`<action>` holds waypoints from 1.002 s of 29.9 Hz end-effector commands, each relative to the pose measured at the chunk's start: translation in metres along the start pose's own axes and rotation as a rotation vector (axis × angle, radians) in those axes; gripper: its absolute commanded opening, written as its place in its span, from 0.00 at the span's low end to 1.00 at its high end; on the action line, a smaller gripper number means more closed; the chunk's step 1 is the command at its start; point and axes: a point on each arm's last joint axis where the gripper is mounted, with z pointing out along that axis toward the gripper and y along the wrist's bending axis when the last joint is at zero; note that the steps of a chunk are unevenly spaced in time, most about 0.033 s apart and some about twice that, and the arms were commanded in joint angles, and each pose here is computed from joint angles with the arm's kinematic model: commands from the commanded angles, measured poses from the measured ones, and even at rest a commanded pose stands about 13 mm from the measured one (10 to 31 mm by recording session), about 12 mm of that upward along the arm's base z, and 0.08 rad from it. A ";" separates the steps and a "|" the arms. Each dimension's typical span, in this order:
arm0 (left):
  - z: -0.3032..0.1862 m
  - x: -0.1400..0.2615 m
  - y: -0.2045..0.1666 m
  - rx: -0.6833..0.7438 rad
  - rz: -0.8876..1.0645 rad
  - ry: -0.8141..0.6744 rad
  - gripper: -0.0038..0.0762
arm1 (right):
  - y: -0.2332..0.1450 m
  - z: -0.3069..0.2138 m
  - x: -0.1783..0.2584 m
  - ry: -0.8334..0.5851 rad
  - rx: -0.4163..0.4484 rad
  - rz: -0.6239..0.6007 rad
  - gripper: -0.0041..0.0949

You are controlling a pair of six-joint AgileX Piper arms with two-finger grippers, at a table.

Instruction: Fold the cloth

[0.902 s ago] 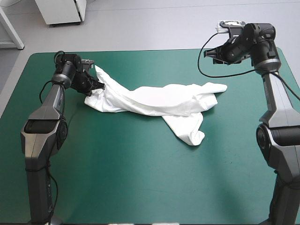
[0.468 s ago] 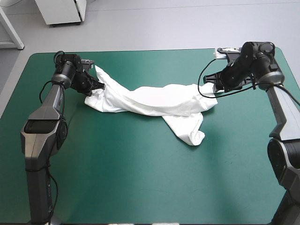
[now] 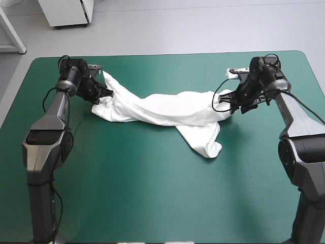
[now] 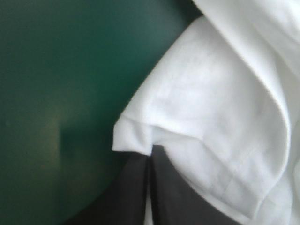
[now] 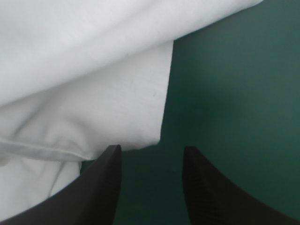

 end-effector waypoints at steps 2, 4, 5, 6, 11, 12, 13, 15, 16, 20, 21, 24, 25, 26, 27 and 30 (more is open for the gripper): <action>-0.018 -0.001 0.000 -0.003 -0.002 -0.016 0.02 | 0.006 -0.020 -0.006 -0.100 -0.045 0.001 0.45; -0.018 -0.001 0.000 -0.003 -0.002 -0.016 0.02 | 0.006 -0.017 -0.009 -0.121 -0.046 0.003 0.45; -0.018 -0.001 0.000 -0.003 -0.002 -0.016 0.02 | 0.005 -0.014 -0.010 -0.120 -0.046 0.005 0.45; -0.018 -0.001 0.000 -0.003 0.000 -0.016 0.02 | 0.005 -0.012 -0.011 -0.119 -0.046 0.005 0.45; -0.018 -0.001 0.000 -0.003 0.000 -0.016 0.02 | 0.005 0.007 -0.015 -0.105 -0.062 0.019 0.45; -0.018 -0.001 0.000 -0.003 0.000 -0.016 0.02 | 0.005 0.011 -0.015 -0.096 -0.068 0.022 0.45; -0.018 0.000 0.000 -0.002 0.000 -0.014 0.02 | 0.005 0.016 -0.015 -0.077 -0.073 0.026 0.44; -0.018 0.000 0.000 -0.002 0.000 -0.014 0.02 | 0.005 0.023 -0.014 -0.054 -0.083 0.032 0.42; -0.018 0.000 0.000 -0.002 0.000 -0.014 0.02 | 0.006 0.024 -0.014 -0.052 -0.087 0.033 0.40; -0.018 -0.001 0.000 -0.003 0.000 -0.016 0.02 | 0.009 0.026 -0.015 -0.059 -0.073 0.016 0.26; -0.018 -0.001 0.000 -0.003 0.000 -0.016 0.02 | 0.010 0.026 -0.015 -0.055 -0.069 0.012 0.18; -0.020 -0.001 0.000 0.002 -0.001 -0.013 0.02 | 0.011 0.024 -0.013 -0.039 -0.064 0.006 0.03; -0.024 -0.002 -0.001 0.006 -0.002 -0.021 0.02 | 0.011 0.021 -0.013 -0.035 -0.064 0.004 0.03; -0.027 -0.003 -0.001 0.008 -0.003 -0.027 0.02 | 0.011 0.017 -0.013 -0.035 -0.058 -0.001 0.03; -0.035 -0.006 -0.001 0.005 -0.004 -0.052 0.02 | 0.011 0.010 -0.014 -0.041 -0.046 -0.004 0.03; -0.062 -0.014 -0.001 0.003 -0.011 -0.138 0.02 | 0.009 -0.018 -0.019 -0.106 0.008 -0.007 0.03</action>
